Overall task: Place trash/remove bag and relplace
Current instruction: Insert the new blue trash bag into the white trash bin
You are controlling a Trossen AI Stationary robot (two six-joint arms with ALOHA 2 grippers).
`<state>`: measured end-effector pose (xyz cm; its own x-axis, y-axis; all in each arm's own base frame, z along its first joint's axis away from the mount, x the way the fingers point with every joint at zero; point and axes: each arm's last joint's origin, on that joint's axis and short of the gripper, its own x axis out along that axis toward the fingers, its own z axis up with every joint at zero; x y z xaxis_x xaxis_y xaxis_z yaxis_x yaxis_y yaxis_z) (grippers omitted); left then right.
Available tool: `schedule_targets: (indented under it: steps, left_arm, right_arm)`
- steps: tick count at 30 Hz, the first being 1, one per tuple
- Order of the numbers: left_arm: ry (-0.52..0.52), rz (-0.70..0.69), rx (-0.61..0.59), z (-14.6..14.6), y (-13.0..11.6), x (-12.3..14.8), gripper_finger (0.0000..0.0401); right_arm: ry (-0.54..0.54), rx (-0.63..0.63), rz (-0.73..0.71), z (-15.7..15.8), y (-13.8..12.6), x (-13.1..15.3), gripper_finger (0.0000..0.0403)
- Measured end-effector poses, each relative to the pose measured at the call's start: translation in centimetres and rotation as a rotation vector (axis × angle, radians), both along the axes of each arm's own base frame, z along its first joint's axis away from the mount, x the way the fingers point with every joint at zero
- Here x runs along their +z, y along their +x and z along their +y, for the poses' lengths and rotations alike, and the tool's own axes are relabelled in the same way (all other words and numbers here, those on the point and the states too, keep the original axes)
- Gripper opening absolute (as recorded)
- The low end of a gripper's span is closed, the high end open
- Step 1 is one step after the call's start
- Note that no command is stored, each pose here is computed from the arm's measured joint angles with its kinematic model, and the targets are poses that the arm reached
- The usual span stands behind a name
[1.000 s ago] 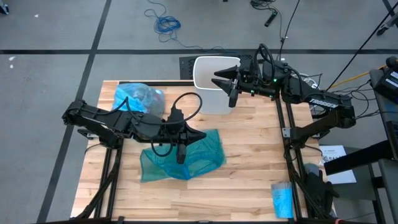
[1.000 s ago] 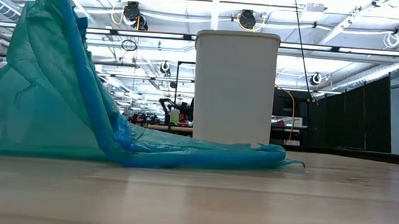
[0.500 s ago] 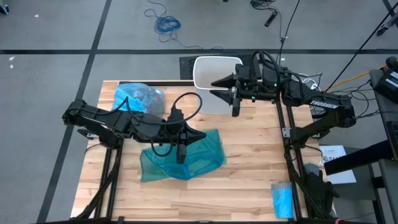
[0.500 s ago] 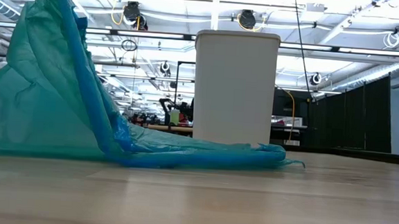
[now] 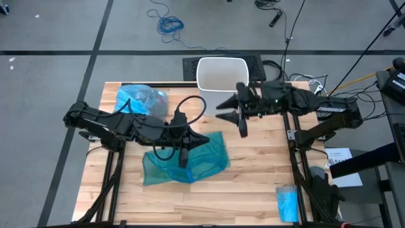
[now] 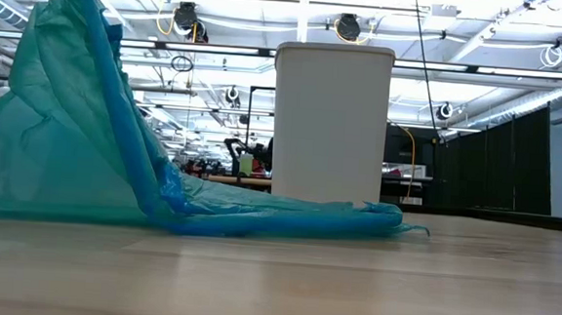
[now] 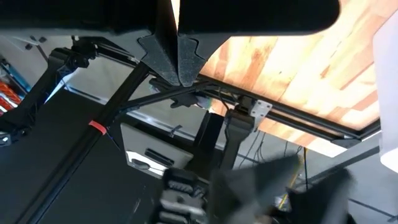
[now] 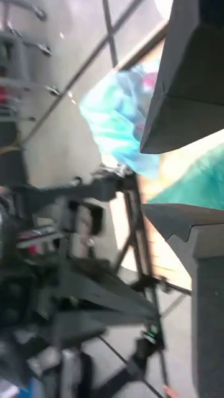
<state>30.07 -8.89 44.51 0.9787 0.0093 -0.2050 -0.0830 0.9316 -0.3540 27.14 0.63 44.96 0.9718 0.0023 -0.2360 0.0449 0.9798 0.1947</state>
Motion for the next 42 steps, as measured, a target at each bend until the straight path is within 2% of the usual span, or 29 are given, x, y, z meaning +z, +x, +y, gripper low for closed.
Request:
schedule_targets:
  steps: [5,11,33,42]
  left_arm:
    - [0.004,0.000,0.000,0.0,0.0,0.0,0.0000]
    - [0.010,0.000,0.003,0.1,0.0,0.0,0.0000]
    - [0.007,-0.001,0.007,0.1,0.0,0.0,0.0000]
    - [0.006,-0.001,0.007,0.1,0.0,0.0,0.0000]
  right_arm:
    - [0.019,0.036,0.043,1.4,-0.2,-0.4,0.0132]
    - [-0.003,0.002,0.063,2.2,0.1,-0.8,0.0132]
    - [0.006,0.001,0.115,2.4,1.2,-1.8,0.0132]
    - [0.012,0.005,0.276,2.7,0.6,-3.7,0.0132]
